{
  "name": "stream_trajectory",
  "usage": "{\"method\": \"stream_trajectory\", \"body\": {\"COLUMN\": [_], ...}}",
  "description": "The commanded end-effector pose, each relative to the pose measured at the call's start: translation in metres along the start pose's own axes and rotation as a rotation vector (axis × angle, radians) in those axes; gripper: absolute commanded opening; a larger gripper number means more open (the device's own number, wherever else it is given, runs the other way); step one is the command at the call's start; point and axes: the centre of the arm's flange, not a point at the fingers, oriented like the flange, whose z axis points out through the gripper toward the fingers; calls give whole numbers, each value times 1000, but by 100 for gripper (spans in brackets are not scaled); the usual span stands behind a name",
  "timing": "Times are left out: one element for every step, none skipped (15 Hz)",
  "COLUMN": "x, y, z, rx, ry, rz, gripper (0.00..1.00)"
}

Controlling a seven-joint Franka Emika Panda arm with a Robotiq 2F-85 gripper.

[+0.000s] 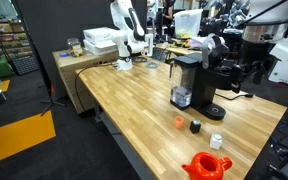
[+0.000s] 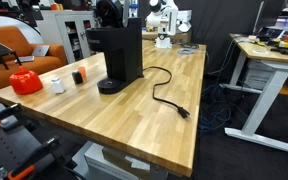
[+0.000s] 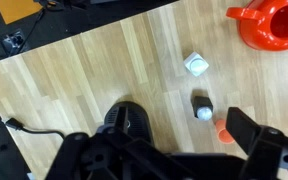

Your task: Pick up the white bottle and put it in the orange plastic kettle

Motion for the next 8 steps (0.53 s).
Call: {"method": "stream_trajectory", "body": {"x": [0,0,0,0,0,0,0,-1], "y": [0,0,0,0,0,0,0,-1], "z": [0,0,0,0,0,0,1,1], "rx": [0,0,0,0,0,0,7,31], "ry": [0,0,0,0,0,0,-1,-2], "rz": [0,0,0,0,0,0,-1,-30], "gripper": [100,100,100,100,100,100,100,100]}}
